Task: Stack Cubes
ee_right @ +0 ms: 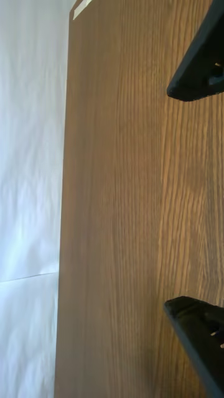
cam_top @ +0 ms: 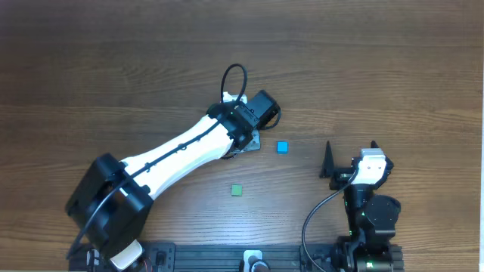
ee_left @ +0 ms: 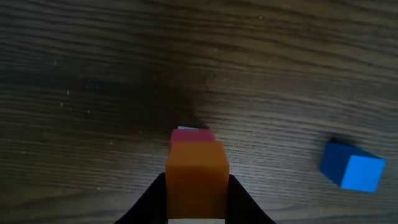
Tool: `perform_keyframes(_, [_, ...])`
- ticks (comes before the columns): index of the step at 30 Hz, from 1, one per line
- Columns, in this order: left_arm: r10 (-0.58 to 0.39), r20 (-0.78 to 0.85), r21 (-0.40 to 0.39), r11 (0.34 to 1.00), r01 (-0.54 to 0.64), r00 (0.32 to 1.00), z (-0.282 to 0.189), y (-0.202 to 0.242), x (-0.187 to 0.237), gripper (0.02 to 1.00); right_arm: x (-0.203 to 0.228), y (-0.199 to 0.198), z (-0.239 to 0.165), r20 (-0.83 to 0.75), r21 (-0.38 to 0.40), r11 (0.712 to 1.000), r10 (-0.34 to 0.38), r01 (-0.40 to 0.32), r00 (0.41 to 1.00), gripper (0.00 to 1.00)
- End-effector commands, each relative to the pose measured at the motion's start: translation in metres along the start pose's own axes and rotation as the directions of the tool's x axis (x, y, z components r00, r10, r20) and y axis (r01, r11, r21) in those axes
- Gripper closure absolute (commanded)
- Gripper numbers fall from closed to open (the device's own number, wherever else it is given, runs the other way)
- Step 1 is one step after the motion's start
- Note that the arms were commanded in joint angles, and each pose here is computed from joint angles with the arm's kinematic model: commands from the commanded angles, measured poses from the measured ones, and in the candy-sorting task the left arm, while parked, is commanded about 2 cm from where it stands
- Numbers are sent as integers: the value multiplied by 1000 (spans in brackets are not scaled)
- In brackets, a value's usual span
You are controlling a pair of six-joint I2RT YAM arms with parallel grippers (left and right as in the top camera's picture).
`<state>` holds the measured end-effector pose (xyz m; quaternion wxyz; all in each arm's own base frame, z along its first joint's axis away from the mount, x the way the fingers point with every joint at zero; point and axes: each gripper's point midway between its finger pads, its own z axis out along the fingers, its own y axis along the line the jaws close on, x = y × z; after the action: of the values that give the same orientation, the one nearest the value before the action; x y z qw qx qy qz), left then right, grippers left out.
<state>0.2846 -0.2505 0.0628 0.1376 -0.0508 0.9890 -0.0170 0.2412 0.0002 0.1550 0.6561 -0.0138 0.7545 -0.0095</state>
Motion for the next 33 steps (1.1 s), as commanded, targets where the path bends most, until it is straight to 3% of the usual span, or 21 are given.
perform_keyframes(1, [-11, -10, -24, 1000, 10, 1000, 7, 4, 3, 954, 2, 1, 0, 0, -5, 1000, -4, 4, 1000, 7])
perform_keyframes(5, [-9, -12, -27, 1000, 9, 1000, 9, 4, 4, 928, 2, 1, 0, 0, -5, 1000, -4, 4, 1000, 7])
perform_keyframes(6, [-9, -15, -31, 999, 8, 1000, 10, 4, 4, 855, 2, 1, 0, 0, -5, 1000, -4, 4, 1000, 7])
perform_keyframes(10, [-8, -16, -32, 999, 8, 1000, 11, 4, 4, 770, 2, 1, 0, 0, -5, 1000, -4, 4, 1000, 7])
perform_keyframes(21, [-8, -16, -32, 999, 8, 1000, 11, 4, 4, 632, 2, 1, 0, 0, -5, 1000, -4, 4, 1000, 9])
perform_keyframes(24, [-8, -16, -32, 999, 8, 1000, 11, 4, 4, 555, 2, 1, 0, 0, -5, 1000, -4, 4, 1000, 9])
perform_keyframes(29, [-12, 10, -26, 1000, 12, 1000, 10, 3, -1, 200, 2, 1, 0, 0, -5, 1000, -4, 4, 1000, 9])
perform_keyframes(33, [-71, 150, -22, 997, 76, 986, -12, 8, -29, 51, 2, 1, 0, 0, -5, 1000, -4, 4, 1000, 7])
